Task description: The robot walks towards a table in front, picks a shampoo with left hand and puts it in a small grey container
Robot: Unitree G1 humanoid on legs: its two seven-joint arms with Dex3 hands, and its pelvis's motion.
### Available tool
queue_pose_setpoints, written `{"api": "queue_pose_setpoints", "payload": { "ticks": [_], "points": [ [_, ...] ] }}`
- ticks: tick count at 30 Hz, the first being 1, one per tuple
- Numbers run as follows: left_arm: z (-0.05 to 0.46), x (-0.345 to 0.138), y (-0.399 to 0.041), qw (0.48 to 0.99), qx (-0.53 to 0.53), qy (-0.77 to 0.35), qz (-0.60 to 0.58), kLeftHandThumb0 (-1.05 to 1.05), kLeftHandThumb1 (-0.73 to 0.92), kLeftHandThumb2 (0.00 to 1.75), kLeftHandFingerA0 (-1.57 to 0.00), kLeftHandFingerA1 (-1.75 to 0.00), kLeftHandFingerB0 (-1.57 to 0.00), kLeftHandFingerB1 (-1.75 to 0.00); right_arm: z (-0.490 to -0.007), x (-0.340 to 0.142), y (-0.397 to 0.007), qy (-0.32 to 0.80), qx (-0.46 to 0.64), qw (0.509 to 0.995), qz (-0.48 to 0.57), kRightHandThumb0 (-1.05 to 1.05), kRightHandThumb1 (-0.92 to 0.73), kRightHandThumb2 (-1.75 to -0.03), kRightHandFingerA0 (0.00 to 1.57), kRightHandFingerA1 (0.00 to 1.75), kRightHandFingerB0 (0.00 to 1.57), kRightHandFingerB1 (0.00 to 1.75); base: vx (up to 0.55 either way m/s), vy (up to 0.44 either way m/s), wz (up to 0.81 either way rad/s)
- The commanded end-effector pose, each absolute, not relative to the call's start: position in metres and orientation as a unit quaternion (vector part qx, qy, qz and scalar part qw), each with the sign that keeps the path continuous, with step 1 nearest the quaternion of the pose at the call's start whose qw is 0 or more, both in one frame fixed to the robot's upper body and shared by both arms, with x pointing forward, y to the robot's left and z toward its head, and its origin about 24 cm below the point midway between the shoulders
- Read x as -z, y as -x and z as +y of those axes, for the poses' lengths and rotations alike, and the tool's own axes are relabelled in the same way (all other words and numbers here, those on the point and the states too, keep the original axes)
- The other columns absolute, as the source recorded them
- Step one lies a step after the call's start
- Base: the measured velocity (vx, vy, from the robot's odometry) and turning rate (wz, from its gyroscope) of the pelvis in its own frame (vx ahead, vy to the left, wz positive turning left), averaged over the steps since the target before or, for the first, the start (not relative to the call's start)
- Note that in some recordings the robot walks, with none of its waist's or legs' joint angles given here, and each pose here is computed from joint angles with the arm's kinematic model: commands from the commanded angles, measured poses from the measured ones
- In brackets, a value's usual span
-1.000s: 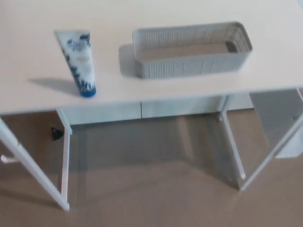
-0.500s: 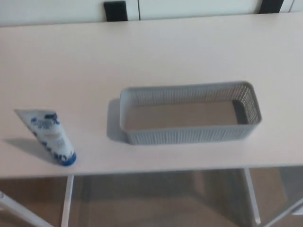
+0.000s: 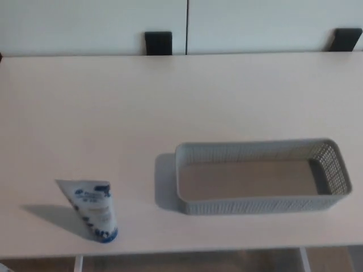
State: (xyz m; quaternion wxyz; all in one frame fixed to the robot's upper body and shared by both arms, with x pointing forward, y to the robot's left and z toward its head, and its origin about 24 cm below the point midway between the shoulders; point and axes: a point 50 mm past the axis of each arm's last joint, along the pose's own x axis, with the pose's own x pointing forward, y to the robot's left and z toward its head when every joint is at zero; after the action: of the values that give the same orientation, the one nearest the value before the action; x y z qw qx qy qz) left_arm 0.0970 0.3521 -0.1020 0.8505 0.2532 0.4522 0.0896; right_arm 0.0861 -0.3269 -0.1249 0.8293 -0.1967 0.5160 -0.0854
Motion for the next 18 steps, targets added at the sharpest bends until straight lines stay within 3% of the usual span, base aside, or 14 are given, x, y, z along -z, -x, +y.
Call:
{"api": "queue_pose_setpoints", "payload": {
  "ticks": [1,2,4,5,6,7,9,10,11,12,16,18],
  "points": [
    [0.357,0.095,-0.099,0.864,-0.06,-0.23,0.444,-0.31,0.59,0.58,-0.67,-0.65,-0.14,-0.29,-0.332,0.123,-0.081,0.196,0.096,0.826,0.52,-0.26,-0.69,-0.61,0.59,0.45,0.35,0.33,0.08,-0.168,0.11],
    [0.358,0.093,-0.098,0.87,-0.057,-0.223,0.436,-0.24,0.43,0.9,-0.67,-0.79,0.0,-0.45,-0.332,0.123,-0.081,0.196,0.097,0.826,0.519,-0.26,-0.69,-0.61,0.59,0.45,0.35,0.33,0.09,-0.171,0.14],
    [0.358,0.087,-0.093,0.883,-0.045,-0.216,0.414,-0.24,0.44,0.9,-0.69,-0.79,0.0,-0.44,-0.332,0.124,-0.078,0.197,0.098,0.824,0.522,-0.26,-0.69,-0.61,0.58,0.45,0.35,0.33,0.05,-0.22,-0.03],
    [0.358,0.085,-0.091,0.886,-0.041,-0.213,0.409,-0.29,0.6,0.58,-0.61,-0.54,-0.14,-0.28,-0.332,0.124,-0.077,0.195,0.099,0.823,0.524,-0.26,-0.69,-0.61,0.58,0.44,0.35,0.33,0.01,-0.207,0.29],
    [0.358,0.081,-0.088,0.89,-0.036,-0.209,0.402,-0.29,0.6,0.58,-0.61,-0.54,-0.14,-0.28,-0.332,0.125,-0.076,0.192,0.1,0.822,0.526,-0.26,-0.69,-0.61,0.58,0.44,0.35,0.33,0.01,-0.19,-0.08],
    [0.358,0.079,-0.083,0.894,-0.033,-0.199,0.4,-0.22,0.44,0.9,-0.56,-0.7,-0.01,-0.45,-0.332,0.125,-0.073,0.192,0.1,0.821,0.528,-0.26,-0.69,-0.61,0.59,0.45,0.35,0.33,0.02,-0.117,-0.09],
    [0.357,0.075,-0.078,0.898,-0.03,-0.189,0.396,-0.22,0.44,0.9,-0.57,-0.71,-0.01,-0.45,-0.331,0.126,-0.071,0.193,0.099,0.82,0.53,-0.27,-0.69,-0.61,0.58,0.45,0.35,0.33,0.0,0.0,0.0],
    [0.359,0.074,-0.075,0.897,-0.027,-0.194,0.397,-0.28,0.6,0.58,-0.6,-0.51,-0.13,-0.27,-0.33,0.126,-0.072,0.199,0.096,0.818,0.532,-0.27,-0.69,-0.61,0.57,0.44,0.35,0.33,0.0,0.0,0.0],
    [0.361,0.071,-0.071,0.898,-0.031,-0.186,0.397,-0.22,0.43,0.89,-0.45,-0.64,-0.01,-0.45,-0.33,0.127,-0.072,0.2,0.091,0.817,0.533,-0.28,-0.72,-0.62,0.56,0.43,0.35,0.33,0.0,0.0,0.0],
    [0.362,0.069,-0.069,0.899,-0.032,-0.183,0.396,-0.29,0.59,0.58,-0.46,-0.45,-0.15,-0.28,-0.329,0.127,-0.073,0.199,0.09,0.818,0.533,-0.28,-0.72,-0.62,0.57,0.43,0.35,0.33,0.01,0.078,-0.1],
    [0.361,0.066,-0.067,0.9,-0.029,-0.181,0.395,-0.29,0.59,0.58,-0.46,-0.45,-0.15,-0.28,-0.33,0.127,-0.073,0.196,0.092,0.818,0.533,-0.28,-0.72,-0.62,0.57,0.43,0.35,0.33,0.01,0.171,-0.09],
    [0.36,0.059,-0.057,0.901,-0.021,-0.171,0.399,-0.3,0.59,0.58,-0.3,-0.41,-0.15,-0.27,-0.331,0.126,-0.069,0.193,0.096,0.817,0.535,-0.28,-0.71,-0.62,0.58,0.44,0.35,0.33,0.02,0.326,0.13]
  ]
}}
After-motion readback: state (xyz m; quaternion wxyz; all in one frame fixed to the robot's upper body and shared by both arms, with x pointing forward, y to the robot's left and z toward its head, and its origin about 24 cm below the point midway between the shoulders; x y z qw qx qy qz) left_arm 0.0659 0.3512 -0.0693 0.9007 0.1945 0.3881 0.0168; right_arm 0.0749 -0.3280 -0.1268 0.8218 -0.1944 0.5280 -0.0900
